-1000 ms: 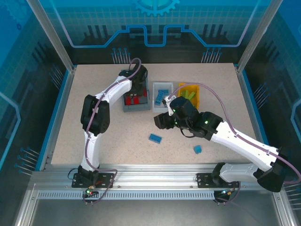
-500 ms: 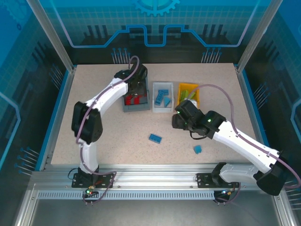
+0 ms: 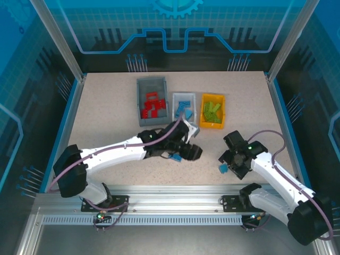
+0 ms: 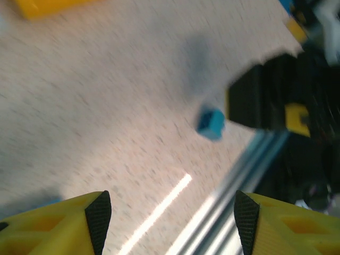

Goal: Sort the legos into containers by color

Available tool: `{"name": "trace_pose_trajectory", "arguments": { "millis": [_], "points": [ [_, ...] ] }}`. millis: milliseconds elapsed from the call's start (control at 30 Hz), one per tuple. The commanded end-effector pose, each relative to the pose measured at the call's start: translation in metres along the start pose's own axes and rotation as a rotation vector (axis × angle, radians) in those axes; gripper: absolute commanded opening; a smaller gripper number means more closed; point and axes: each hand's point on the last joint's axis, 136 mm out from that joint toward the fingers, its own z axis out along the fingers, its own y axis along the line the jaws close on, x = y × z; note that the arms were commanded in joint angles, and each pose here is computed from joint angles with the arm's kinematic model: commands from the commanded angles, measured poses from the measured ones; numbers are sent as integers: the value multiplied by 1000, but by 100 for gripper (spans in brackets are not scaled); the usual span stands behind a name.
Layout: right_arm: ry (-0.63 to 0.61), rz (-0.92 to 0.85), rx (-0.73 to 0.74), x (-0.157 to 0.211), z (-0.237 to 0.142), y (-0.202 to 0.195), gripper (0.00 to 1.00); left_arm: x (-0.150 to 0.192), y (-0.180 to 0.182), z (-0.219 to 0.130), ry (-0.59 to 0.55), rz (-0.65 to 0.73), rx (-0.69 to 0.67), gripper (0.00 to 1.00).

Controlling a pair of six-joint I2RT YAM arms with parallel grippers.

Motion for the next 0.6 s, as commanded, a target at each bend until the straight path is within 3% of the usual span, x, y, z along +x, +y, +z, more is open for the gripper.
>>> {"name": "trace_pose_trajectory", "arguments": {
  "millis": [0, 167, 567],
  "points": [
    [80, 125, -82, 9, 9, 18, 76, 2, -40, -19, -56, 53, 147, 66],
    [128, 177, -79, 16, 31, 20, 73, 15, -38, -33, -71, 50, 144, 66],
    [117, 211, -36, 10, 55, 10, 55, 4, -37, -53, -117, 83, 106, 65]
  ]
}}
